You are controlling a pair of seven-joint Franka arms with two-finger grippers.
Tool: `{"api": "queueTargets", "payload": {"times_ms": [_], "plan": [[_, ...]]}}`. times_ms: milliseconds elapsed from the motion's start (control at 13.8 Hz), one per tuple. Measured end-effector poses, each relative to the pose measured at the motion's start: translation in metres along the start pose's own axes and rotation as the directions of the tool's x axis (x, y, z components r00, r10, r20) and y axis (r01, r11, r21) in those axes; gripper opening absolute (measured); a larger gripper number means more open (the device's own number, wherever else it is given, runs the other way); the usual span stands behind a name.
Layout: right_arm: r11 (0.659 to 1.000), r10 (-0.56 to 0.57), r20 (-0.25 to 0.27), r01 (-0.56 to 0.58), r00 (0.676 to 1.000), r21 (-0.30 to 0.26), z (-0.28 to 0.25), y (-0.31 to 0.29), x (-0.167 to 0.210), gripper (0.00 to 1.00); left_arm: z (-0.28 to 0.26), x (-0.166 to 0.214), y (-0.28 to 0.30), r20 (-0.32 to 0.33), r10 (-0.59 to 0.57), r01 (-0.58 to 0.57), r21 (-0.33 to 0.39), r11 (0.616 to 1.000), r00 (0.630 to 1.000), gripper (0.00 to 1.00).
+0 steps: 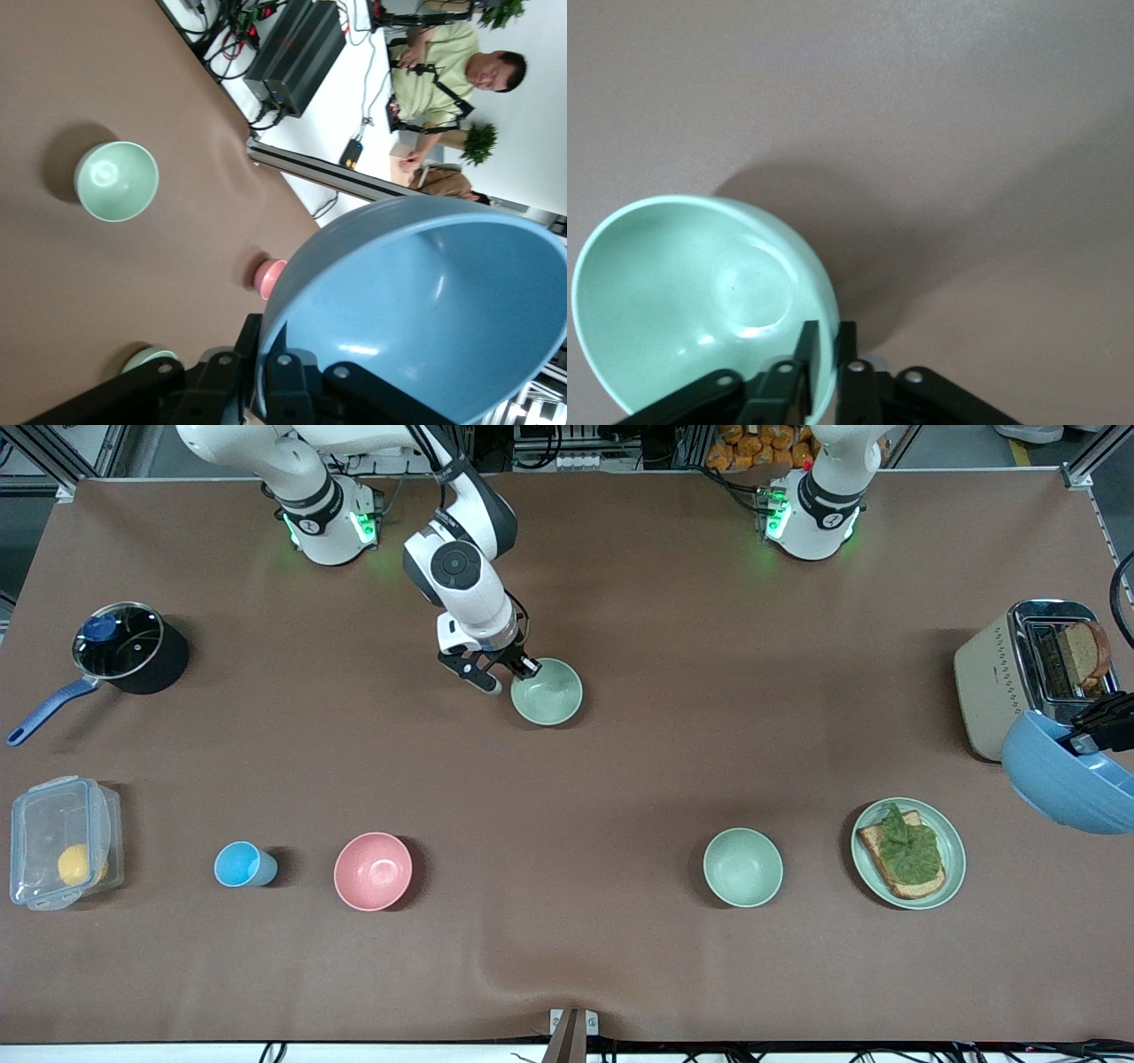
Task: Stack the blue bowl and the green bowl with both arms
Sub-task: 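Carry the green bowl to table middle while the left gripper carries the blue bowl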
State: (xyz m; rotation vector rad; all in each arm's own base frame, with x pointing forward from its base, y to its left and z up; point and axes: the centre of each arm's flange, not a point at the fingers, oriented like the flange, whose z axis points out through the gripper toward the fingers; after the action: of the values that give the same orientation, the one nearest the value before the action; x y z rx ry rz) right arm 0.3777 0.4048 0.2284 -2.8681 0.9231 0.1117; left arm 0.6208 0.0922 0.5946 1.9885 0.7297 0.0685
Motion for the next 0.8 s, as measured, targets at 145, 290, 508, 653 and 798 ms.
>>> {"api": "queueTargets", "payload": {"times_ms": [145, 290, 508, 653, 798], "plan": [[1.0, 0.002, 0.0, -0.002, 1.0, 0.001, 0.0, 0.0, 0.0, 0.46, -0.003, -0.001, 0.003, 0.0, -0.002, 0.002, -0.023, 1.0, 1.0, 0.06], [0.998, 0.06, 0.0, -0.06, 0.998, 0.008, -0.003, -0.003, 0.003, 0.65, -0.002, -0.003, 0.005, 0.01, 0.003, -0.002, -0.022, 1.0, 1.0, 0.06], [0.978, 0.198, 0.021, -0.196, 0.98, -0.074, -0.024, -0.021, 0.012, 0.96, 0.025, -0.021, 0.015, 0.085, 0.037, -0.039, 0.02, 0.999, 0.996, 0.06], [0.952, 0.287, 0.063, -0.277, 0.956, -0.127, -0.052, -0.035, 0.039, 1.0, 0.061, -0.042, 0.025, 0.141, 0.086, -0.1, 0.098, 0.99, 0.986, 0.06], [0.93, 0.358, 0.083, -0.347, 0.93, -0.124, -0.063, -0.034, 0.073, 1.0, 0.099, -0.066, 0.032, 0.203, 0.13, -0.165, 0.168, 0.972, 0.971, 0.06]]}}
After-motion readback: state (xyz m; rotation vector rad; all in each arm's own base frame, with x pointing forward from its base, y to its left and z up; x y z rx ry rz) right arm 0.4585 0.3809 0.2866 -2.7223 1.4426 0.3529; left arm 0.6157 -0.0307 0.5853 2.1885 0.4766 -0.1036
